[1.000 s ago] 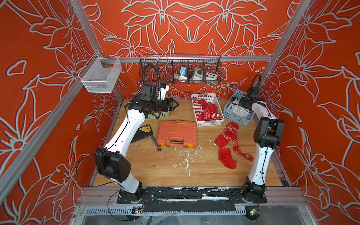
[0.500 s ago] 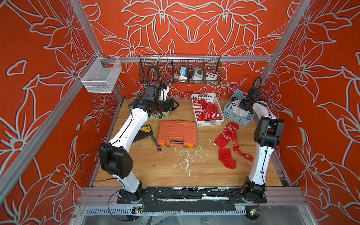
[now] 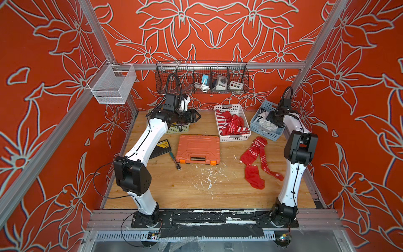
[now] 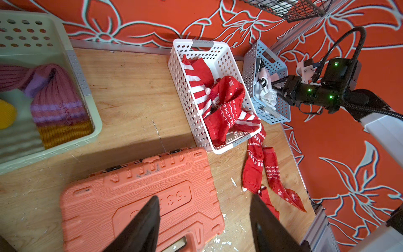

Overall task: Sort the socks into the basket by color
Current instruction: Place the sock in the bin, then pick up the sock from the center of the board, then place the sock in the bin.

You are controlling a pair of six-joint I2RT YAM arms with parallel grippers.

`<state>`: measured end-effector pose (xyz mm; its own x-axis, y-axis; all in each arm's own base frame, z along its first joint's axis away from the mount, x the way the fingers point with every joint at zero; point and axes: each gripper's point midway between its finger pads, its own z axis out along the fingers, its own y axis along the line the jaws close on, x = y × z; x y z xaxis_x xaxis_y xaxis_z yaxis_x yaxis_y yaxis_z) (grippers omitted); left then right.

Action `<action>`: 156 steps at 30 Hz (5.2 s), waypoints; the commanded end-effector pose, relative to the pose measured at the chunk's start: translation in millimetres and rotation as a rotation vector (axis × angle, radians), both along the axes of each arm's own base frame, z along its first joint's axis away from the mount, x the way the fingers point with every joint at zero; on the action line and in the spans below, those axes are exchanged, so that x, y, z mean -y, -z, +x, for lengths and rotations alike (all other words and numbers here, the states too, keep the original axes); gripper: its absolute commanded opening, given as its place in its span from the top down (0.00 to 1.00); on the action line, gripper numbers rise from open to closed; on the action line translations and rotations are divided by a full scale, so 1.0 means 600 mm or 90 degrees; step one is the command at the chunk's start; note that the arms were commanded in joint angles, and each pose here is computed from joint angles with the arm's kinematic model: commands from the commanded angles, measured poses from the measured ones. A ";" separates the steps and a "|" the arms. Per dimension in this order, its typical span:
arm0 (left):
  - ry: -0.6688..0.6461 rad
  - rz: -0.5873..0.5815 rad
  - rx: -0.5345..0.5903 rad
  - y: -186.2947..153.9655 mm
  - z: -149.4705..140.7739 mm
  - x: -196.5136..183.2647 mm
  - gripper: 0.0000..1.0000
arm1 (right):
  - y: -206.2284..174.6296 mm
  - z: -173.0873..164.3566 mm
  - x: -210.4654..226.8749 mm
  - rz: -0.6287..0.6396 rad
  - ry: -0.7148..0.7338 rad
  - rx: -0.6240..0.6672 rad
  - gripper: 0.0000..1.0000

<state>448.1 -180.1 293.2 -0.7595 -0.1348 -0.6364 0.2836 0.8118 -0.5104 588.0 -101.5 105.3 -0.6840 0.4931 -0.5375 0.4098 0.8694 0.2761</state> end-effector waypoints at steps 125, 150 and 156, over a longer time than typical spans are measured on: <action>0.221 0.056 -0.024 0.055 -0.145 0.095 0.34 | -0.157 0.074 -0.495 0.216 -0.265 0.217 1.00; 0.204 0.022 -0.003 0.032 -0.159 0.093 0.34 | -0.183 0.018 -0.452 0.141 -0.240 0.204 0.02; 0.204 0.015 -0.003 0.030 -0.167 0.095 0.34 | -0.191 -0.028 -0.413 0.079 -0.217 0.178 0.02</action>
<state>353.9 -236.2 264.7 -0.7801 0.1355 -0.6108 0.5050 0.7126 -0.4870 583.6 165.8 205.1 -0.6805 0.3532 -0.6421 -0.0323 0.8609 0.5078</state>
